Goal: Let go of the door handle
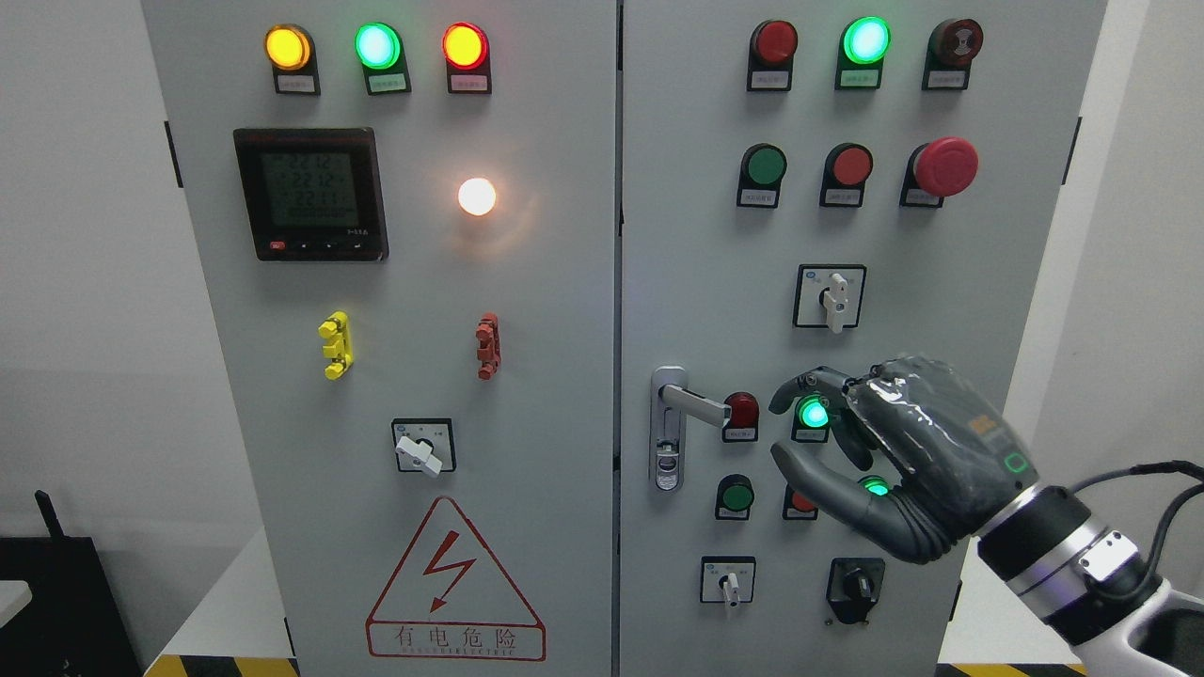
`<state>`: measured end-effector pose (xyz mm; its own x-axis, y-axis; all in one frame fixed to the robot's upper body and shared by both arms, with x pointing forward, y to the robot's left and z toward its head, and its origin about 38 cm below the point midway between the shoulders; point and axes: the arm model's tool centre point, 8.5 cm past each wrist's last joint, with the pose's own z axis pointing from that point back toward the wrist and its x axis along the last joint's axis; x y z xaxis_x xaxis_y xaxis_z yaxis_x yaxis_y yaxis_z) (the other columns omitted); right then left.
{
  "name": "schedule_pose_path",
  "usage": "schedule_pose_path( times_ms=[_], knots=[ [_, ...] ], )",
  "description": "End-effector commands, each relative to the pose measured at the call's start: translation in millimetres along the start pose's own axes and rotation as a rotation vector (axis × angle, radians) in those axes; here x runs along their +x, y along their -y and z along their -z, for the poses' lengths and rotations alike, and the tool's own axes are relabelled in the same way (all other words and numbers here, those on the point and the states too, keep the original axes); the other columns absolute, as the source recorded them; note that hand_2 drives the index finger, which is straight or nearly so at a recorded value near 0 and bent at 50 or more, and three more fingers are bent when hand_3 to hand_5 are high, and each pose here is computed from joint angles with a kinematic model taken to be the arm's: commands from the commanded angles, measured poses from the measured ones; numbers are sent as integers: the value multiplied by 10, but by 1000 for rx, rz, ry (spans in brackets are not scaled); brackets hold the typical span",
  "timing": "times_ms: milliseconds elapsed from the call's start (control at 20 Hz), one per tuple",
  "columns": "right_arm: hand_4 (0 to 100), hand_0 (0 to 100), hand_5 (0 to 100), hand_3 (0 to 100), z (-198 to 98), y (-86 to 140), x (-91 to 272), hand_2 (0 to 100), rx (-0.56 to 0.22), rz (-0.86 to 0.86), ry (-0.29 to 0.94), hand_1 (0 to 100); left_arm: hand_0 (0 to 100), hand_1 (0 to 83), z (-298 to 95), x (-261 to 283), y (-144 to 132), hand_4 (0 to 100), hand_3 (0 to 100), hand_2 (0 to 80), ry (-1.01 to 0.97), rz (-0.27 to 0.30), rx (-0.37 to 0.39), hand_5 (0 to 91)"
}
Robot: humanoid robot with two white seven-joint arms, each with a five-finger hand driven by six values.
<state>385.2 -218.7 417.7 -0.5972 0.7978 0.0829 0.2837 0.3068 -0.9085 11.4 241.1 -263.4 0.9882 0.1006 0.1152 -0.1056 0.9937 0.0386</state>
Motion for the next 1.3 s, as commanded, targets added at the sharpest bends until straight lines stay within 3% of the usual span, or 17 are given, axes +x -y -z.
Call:
schedule_pose_path(
  times_ms=[0, 250, 651, 1252],
  knots=[
    [1000, 439, 1000, 1000, 154, -115, 185, 367, 58, 34, 23, 0, 120, 389, -6, -93, 0, 0, 0, 0, 0, -2, -2, 0],
    [1000, 439, 1000, 1000, 307, -81, 289, 372, 58, 36, 12, 0, 120, 389, -6, -93, 0, 0, 0, 0, 0, -2, -2, 0],
    [1000, 442, 1000, 1000, 307, -169, 269, 383, 82, 27, -45, 0, 120, 389, -6, -93, 0, 0, 0, 0, 0, -2, -2, 0],
    [1000, 433, 1000, 1000, 377, -100, 219, 393, 64, 6, -102, 0, 120, 389, -6, -93, 0, 0, 0, 0, 0, -2, -2, 0]
  ],
)
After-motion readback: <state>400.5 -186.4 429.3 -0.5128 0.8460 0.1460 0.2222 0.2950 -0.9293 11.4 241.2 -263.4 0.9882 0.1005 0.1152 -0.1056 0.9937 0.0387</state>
